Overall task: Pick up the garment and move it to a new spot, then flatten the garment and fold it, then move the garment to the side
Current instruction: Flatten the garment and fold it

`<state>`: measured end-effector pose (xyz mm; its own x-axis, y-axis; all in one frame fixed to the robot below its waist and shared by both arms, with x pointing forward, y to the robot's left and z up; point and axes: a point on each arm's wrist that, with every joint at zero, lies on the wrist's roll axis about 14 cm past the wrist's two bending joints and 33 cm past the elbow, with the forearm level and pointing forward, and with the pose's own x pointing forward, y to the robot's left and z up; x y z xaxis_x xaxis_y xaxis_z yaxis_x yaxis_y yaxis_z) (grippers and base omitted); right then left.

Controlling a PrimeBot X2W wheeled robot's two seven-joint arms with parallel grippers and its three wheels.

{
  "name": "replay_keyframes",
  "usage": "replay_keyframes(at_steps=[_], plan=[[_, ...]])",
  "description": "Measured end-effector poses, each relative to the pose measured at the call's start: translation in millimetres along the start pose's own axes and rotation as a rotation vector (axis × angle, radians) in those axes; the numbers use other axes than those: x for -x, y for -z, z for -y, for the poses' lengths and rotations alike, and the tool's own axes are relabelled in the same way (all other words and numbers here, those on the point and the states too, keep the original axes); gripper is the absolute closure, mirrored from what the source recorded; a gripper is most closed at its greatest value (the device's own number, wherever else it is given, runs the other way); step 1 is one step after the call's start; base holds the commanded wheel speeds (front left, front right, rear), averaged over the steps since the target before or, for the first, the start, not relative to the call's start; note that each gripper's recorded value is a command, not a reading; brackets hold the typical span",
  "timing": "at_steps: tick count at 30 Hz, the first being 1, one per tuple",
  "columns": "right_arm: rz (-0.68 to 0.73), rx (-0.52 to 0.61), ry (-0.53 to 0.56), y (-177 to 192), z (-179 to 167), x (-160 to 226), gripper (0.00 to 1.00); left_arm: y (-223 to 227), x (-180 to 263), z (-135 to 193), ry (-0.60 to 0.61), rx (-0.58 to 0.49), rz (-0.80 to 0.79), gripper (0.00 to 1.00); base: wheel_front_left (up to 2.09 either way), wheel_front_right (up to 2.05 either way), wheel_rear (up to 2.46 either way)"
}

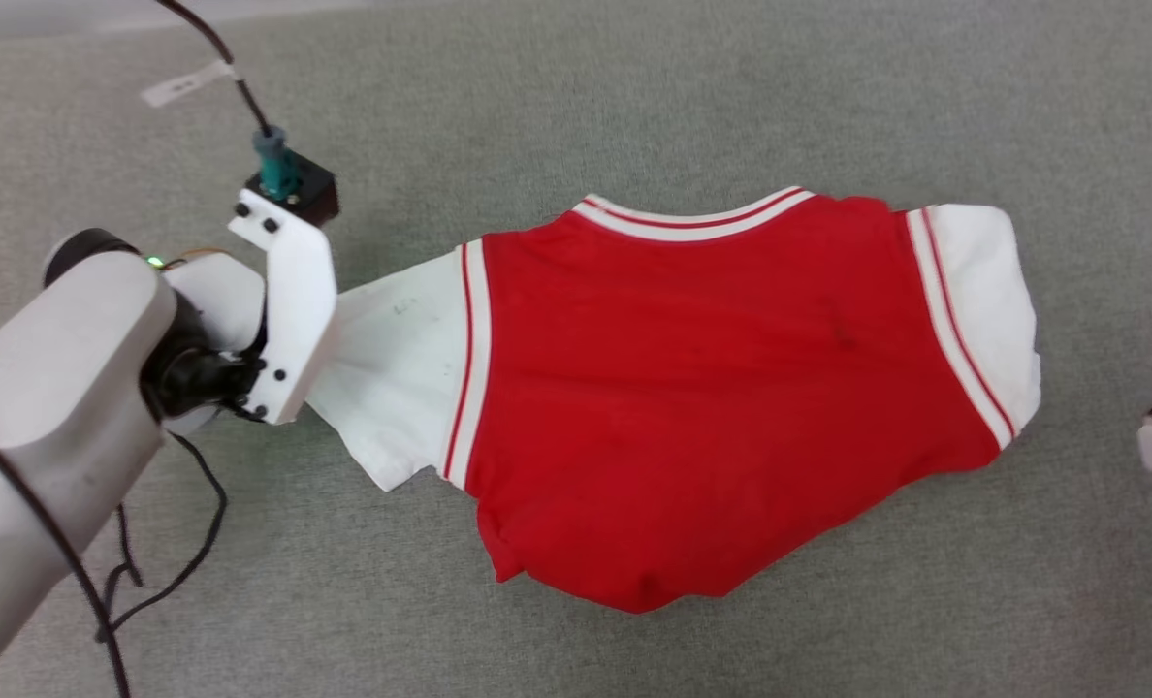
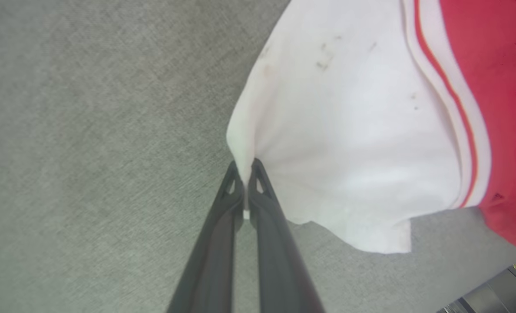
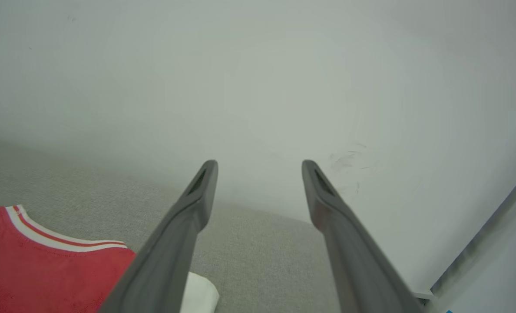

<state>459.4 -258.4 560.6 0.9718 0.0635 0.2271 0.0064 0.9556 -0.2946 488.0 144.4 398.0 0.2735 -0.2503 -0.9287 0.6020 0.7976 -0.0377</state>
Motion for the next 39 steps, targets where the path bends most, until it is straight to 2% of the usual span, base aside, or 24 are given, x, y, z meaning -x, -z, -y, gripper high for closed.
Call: replay_keyframes(at_steps=[4, 8, 13, 19, 24, 29, 34, 39], plan=[[0.047, 0.084, -0.042, -30, 13, -19, 0.0, -5, 24, -4, -0.037, -0.048, 0.094, 1.0, 0.0, 0.0, 0.0], [-0.086, 0.14, -0.135, -26, 9, -37, 0.0, -2, 40, -5, -0.052, -0.069, 0.158, 1.0, 0.0, 0.0, 0.0], [-0.437, 0.119, -0.271, 15, -8, -43, 0.0, 1, 52, -4, -0.055, -0.078, 0.198, 1.0, 0.0, 0.0, 0.0], [-0.905, 0.027, -0.392, 73, -23, -19, 0.0, 0, 49, -4, -0.048, -0.088, 0.216, 1.0, 0.0, 0.0, 0.0], [-1.14, -0.049, -0.434, 108, -36, -10, 0.0, -8, 44, -7, -0.048, -0.097, 0.231, 1.0, 0.0, 0.0, 0.0], [-1.241, -0.086, -0.482, 138, -63, -12, 0.0, -14, 33, -11, -0.036, -0.096, 0.238, 1.0, 0.0, 0.0, 0.0], [-1.346, -0.099, -0.517, 178, -86, 6, 0.0, -10, 19, -16, -0.028, -0.081, 0.225, 1.0, 0.0, 0.0, 0.0], [-1.356, -0.093, -0.53, 189, -93, 7, 0.0, -5, 12, -21, -0.026, -0.063, 0.217, 1.0, 0.0, 0.0, 0.0]])
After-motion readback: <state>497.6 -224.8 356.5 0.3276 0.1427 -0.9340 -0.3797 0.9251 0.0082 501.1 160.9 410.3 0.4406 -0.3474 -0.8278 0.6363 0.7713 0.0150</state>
